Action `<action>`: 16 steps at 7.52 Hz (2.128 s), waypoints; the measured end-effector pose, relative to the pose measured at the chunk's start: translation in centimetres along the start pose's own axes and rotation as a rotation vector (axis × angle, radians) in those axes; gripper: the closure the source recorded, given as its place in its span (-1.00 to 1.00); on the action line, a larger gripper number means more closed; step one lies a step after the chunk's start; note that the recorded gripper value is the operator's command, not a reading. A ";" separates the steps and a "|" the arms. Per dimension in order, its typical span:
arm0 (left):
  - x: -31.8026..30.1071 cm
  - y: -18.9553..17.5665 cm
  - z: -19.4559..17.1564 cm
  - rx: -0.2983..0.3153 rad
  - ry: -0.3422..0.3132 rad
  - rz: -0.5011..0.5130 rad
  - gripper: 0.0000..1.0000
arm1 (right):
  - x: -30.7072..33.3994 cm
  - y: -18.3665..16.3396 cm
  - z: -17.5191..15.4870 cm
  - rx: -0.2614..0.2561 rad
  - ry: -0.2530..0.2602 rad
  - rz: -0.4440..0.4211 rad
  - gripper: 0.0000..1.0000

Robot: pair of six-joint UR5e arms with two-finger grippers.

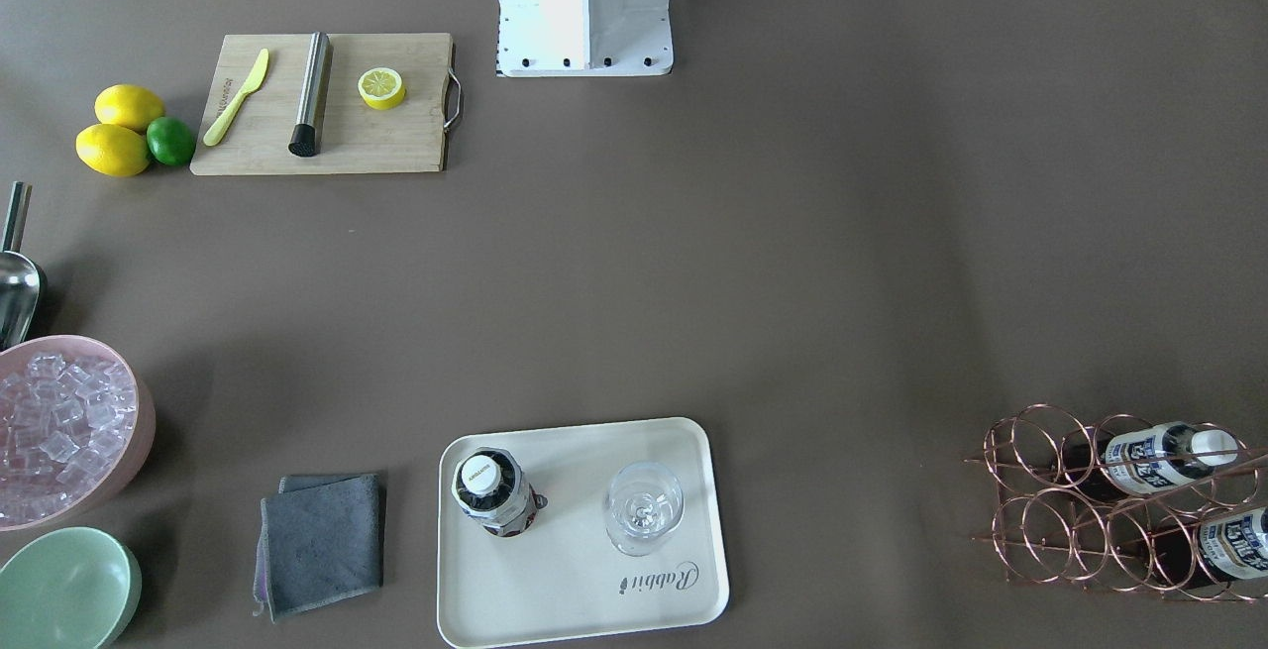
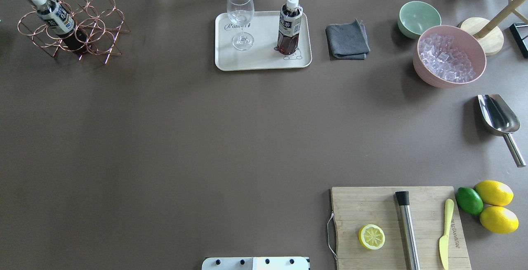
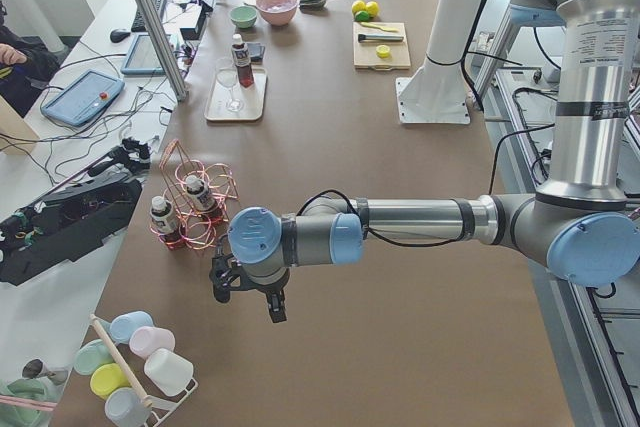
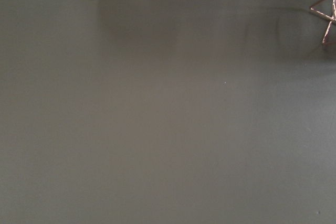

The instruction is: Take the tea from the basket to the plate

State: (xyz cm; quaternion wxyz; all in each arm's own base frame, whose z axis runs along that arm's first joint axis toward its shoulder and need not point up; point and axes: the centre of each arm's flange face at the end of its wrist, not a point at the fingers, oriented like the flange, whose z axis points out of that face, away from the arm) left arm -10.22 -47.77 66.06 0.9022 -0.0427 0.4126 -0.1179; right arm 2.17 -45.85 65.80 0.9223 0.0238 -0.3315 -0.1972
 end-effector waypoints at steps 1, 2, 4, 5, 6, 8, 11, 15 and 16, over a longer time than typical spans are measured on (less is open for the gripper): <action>0.0 0.6 -0.5 0.007 -0.037 0.001 -0.96 | 0.1 0.1 0.1 -0.003 0.005 0.001 -0.99; 0.6 1.2 -1.2 0.010 -0.059 0.001 -0.96 | 0.3 0.6 0.4 -0.014 0.013 0.007 -0.99; 2.2 2.0 -2.6 0.017 -0.074 0.015 -0.96 | 0.7 1.6 1.0 -0.029 0.025 0.015 -0.99; 2.7 2.2 -2.9 0.021 -0.075 0.024 -0.96 | 0.8 1.9 1.0 -0.032 0.029 0.017 -0.99; 3.2 2.3 -3.0 0.022 -0.076 0.034 -0.96 | 0.9 2.1 1.0 -0.032 0.032 0.019 -0.99; 3.7 2.4 -2.8 0.016 -0.077 0.045 -0.96 | 0.9 2.2 0.9 -0.029 0.034 0.018 -0.99; 3.8 2.4 -2.4 0.010 -0.079 0.049 -0.96 | 1.0 2.1 0.8 -0.028 0.035 0.016 -0.99; 3.8 2.3 -2.2 0.007 -0.082 0.053 -0.96 | 1.0 1.7 0.8 -0.027 0.034 0.017 -0.99; 3.7 2.3 -2.1 0.006 -0.082 0.053 -0.96 | 1.0 1.7 0.8 -0.026 0.034 0.017 -0.99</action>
